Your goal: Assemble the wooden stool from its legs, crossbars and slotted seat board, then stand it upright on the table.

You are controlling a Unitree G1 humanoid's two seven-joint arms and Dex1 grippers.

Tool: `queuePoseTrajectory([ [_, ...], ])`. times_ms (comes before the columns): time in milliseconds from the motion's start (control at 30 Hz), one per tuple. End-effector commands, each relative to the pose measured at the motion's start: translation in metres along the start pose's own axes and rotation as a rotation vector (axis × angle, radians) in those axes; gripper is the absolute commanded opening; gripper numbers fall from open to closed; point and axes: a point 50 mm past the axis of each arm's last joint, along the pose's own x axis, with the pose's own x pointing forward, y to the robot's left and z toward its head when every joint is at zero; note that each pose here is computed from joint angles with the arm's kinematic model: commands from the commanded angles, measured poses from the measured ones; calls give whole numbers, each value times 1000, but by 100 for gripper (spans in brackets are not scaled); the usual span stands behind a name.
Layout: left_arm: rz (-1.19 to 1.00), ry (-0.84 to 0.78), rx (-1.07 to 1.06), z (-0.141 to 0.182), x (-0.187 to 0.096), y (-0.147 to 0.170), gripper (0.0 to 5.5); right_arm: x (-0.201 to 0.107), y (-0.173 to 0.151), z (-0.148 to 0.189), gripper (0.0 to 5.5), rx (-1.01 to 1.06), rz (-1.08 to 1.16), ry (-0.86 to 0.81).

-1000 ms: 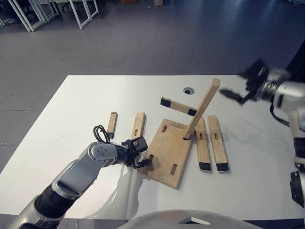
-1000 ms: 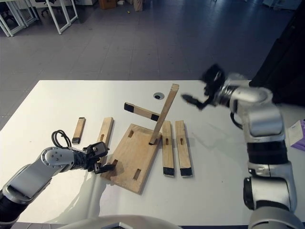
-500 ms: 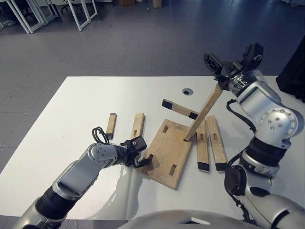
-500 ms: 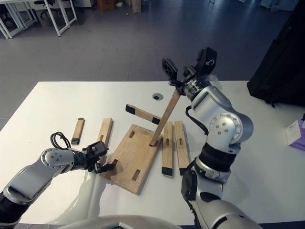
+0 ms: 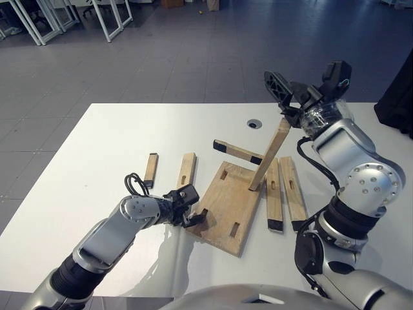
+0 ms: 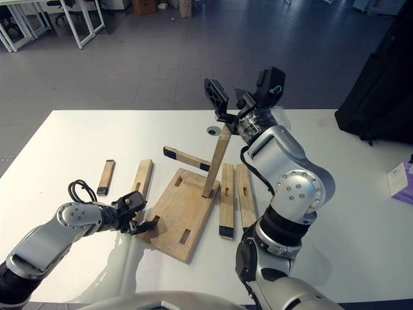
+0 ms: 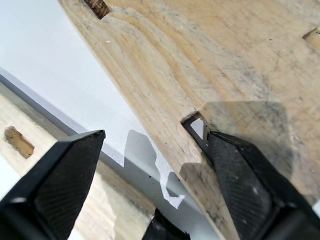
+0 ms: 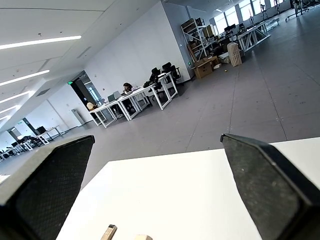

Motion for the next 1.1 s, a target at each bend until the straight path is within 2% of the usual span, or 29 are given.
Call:
queuePoseTrajectory([
  [33,-76,95,-80,-21,13,-16,379,11,-15,-5,466,47,-78,139],
  [233,-73,96,-81,-22,13,-15,379,19,20,79,466,-3,30,-159],
  [367,-73,96,-80,-21,14,-15,379,17,32,88,466,14,62,-210],
  [400,-71,97,-80,-21,13,-15,379,17,29,74,466,35,53,-164],
  [500,-69,101,-79,-22,12,-13,379,-5,2,-10,466,94,-61,125],
  [567,-70,105,-78,-23,11,-13,379,-20,-5,-45,466,141,-118,238],
  [700,-68,99,-75,-21,13,-11,379,-17,3,-50,466,180,-122,210],
  [800,-63,98,-76,-21,14,-11,379,-9,-3,-26,466,167,-131,117],
  [933,-61,95,-88,-22,15,-14,379,-2,-6,21,466,128,-115,-38],
  [1100,-29,94,-126,-25,12,-14,379,-14,-3,100,466,38,-97,-280],
])
